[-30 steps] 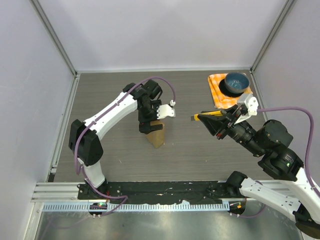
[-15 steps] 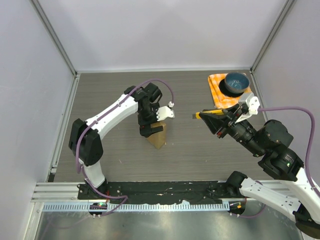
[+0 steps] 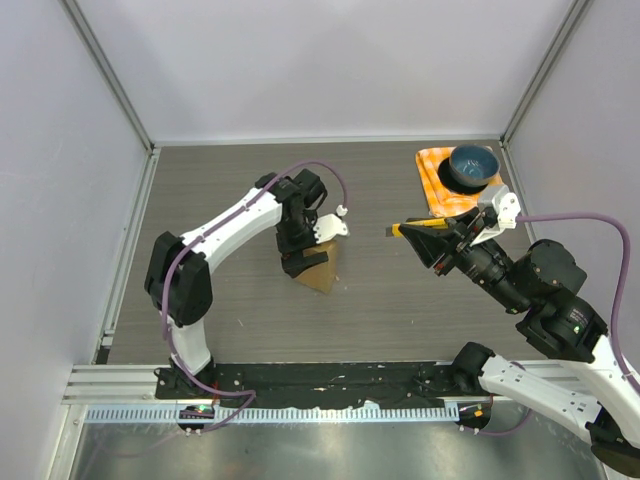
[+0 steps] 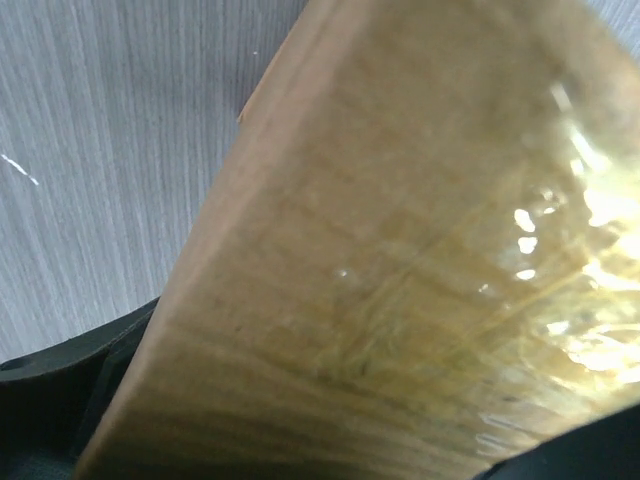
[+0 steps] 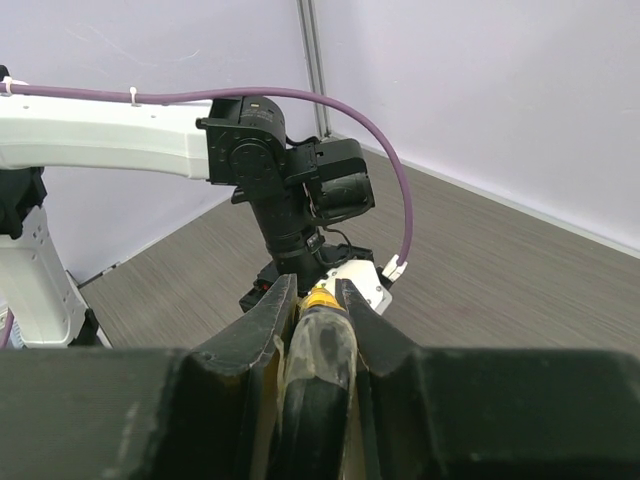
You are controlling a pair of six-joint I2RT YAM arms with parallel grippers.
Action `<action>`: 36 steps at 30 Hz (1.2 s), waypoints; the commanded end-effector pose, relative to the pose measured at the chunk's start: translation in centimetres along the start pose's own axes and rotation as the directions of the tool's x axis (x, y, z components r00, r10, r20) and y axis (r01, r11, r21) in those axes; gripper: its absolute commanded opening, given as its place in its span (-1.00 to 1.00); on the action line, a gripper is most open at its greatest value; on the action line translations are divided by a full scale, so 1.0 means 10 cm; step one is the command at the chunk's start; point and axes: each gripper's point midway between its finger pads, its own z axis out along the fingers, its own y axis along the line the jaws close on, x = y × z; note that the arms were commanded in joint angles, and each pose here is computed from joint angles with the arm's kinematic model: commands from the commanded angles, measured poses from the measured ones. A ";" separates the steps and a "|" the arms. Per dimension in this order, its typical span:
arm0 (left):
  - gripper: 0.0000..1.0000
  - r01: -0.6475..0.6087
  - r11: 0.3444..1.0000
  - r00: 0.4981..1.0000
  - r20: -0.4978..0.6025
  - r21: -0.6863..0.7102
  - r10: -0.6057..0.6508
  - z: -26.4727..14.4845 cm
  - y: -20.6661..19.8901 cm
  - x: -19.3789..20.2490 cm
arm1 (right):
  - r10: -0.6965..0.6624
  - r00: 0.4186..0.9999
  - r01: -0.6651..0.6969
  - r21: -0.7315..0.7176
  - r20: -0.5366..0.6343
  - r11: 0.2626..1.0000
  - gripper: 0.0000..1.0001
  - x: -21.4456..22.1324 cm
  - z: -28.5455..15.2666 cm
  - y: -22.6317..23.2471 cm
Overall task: Unpack the express box
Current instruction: Pick up the knife from the center of the board.
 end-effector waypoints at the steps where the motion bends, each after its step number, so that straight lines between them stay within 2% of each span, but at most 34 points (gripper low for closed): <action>1: 0.79 0.037 0.999 0.997 0.074 0.002 -0.037 -0.08 -0.08 -0.06 | -0.005 0.999 0.004 0.012 0.048 1.000 -0.99 -0.15 -0.04 -0.02; 7: 0.65 0.053 0.998 0.982 0.182 -0.039 -0.045 -0.19 -0.16 -0.11 | -0.007 0.999 0.006 0.022 0.039 1.000 -0.99 -0.10 -0.04 -0.04; 9: 0.74 0.058 0.997 0.975 0.216 -0.047 -0.047 -0.24 -0.18 -0.14 | -0.005 0.999 0.004 0.019 0.038 1.000 -0.99 -0.10 -0.03 -0.03; 10: 0.99 0.058 0.996 0.968 0.246 -0.062 -0.041 -0.28 -0.18 -0.17 | -0.005 0.999 0.005 0.018 0.034 1.000 -0.99 -0.09 -0.03 -0.03; 19: 1.00 0.021 0.987 0.930 0.364 -0.160 0.039 -0.50 -0.09 -0.35 | 0.000 1.000 0.000 0.009 0.019 1.000 -0.98 -0.04 0.01 -0.01; 22: 1.00 -0.056 0.982 0.910 0.395 -0.182 0.125 -0.55 -0.11 -0.40 | 0.000 1.000 0.000 0.011 0.020 1.000 -0.99 -0.04 0.01 -0.02; 26: 1.00 -0.194 0.951 0.856 0.433 -0.239 0.283 -0.60 -0.17 -0.46 | 0.003 1.000 -0.003 0.012 0.018 1.000 -0.99 -0.03 0.01 -0.02; 29: 1.00 -0.242 0.951 0.866 0.399 -0.192 0.301 -0.54 -0.20 -0.43 | 0.004 1.000 -0.005 0.009 0.016 1.000 -0.99 -0.02 0.01 -0.01; 31: 0.99 -0.296 0.938 0.853 0.392 -0.178 0.344 -0.49 -0.23 -0.42 | 0.006 1.000 -0.006 0.011 0.017 1.000 -0.99 -0.02 0.00 -0.02; 36: 0.99 -0.309 0.940 0.854 0.395 -0.142 0.340 -0.40 -0.26 -0.42 | 0.008 1.000 -0.008 0.021 0.021 1.000 -0.99 0.00 -0.03 -0.04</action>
